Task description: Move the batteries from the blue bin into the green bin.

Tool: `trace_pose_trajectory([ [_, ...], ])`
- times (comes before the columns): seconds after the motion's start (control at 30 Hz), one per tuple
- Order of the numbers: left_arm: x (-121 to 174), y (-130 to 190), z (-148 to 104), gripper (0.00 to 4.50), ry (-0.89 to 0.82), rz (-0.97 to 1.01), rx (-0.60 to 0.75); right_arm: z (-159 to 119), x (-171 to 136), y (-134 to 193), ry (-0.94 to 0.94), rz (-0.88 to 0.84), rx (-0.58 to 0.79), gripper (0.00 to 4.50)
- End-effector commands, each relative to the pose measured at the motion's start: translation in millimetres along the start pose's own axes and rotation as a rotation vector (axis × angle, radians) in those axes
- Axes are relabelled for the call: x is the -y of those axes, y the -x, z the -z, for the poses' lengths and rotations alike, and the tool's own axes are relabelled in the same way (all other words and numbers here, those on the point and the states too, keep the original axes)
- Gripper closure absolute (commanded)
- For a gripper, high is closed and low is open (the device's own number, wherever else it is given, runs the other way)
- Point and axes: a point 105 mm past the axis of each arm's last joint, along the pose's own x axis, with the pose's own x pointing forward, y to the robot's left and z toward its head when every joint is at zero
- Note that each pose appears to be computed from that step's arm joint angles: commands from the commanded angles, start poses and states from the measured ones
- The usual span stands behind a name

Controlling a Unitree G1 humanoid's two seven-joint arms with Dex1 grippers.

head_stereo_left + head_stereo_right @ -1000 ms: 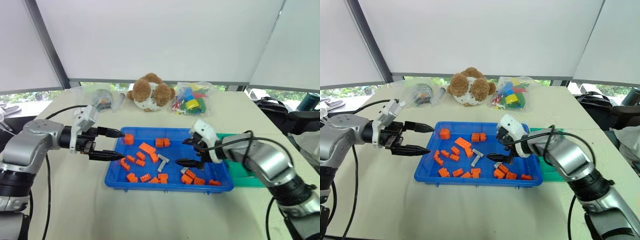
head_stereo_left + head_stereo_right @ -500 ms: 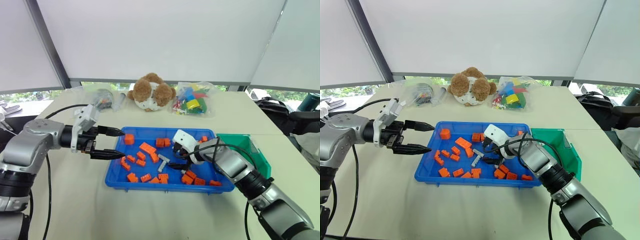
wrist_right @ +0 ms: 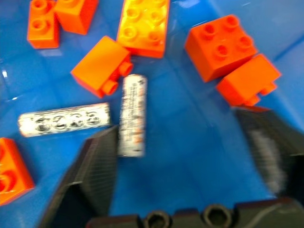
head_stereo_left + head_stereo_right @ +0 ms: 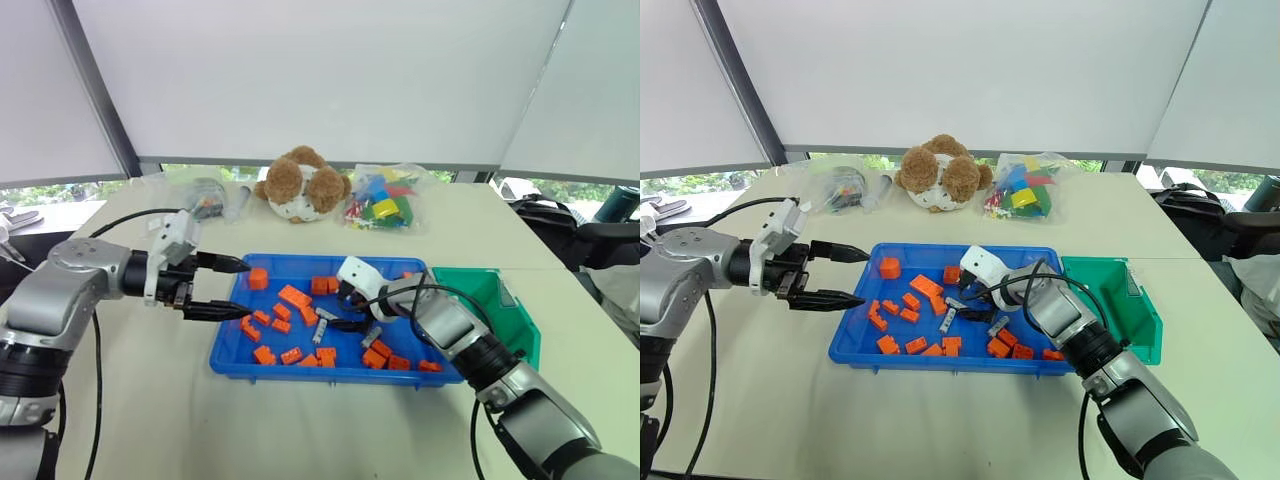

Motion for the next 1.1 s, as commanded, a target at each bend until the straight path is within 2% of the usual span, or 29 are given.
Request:
trace_pose_trajectory([
  [0.03,0.0,3.1,-7.8,0.0,-0.046,-0.021,0.004,-1.0,-0.2,1.4,-0.01,-0.009,-0.003,2.41],
  [0.13,-0.6,2.5,-7.4,0.0,-0.048,-0.025,0.005,-2.8,-3.9,2.8,-0.013,-0.026,-0.001,4.06],
  [0.17,-0.7,2.0,-7.3,0.0,-0.049,-0.027,0.005,-5.1,-2.0,5.7,-0.003,-0.014,0.0,4.45],
  [0.3,-0.5,0.4,-6.9,0.0,-0.048,-0.025,0.008,-24.1,17.5,34.2,-0.001,0.083,0.042,4.49],
  [0.4,-0.5,-1.7,-6.2,0.0,-0.045,-0.019,0.012,-44.4,46.2,89.1,-0.057,0.232,0.13,4.49],
  [0.47,-0.6,-3.4,-5.7,0.0,-0.044,-0.015,0.014,-46.1,60.8,127.6,-0.104,0.33,0.168,4.49],
  [0.57,-1.0,-5.0,-4.8,0.0,-0.04,-0.007,0.018,-27.3,74.8,174.4,-0.17,0.474,0.136,4.49],
  [0.7,-2.8,-7.6,-3.7,0.0,-0.04,0.009,0.02,20.8,74.3,218.0,-0.206,0.597,-0.045,4.49],
  [0.83,-5.5,-11.6,-3.9,0.0,-0.043,0.022,0.029,60.7,62.9,233.2,-0.259,0.607,-0.176,4.49],
  [0.93,-7.4,-14.4,-2.4,0.0,-0.048,0.03,0.029,92.6,47.9,229.0,-0.294,0.568,-0.264,4.49],
  [1.1,-7.8,-14.0,-1.6,0.0,-0.052,0.036,0.028,100.7,45.1,225.2,-0.346,0.549,-0.234,1.96],
])
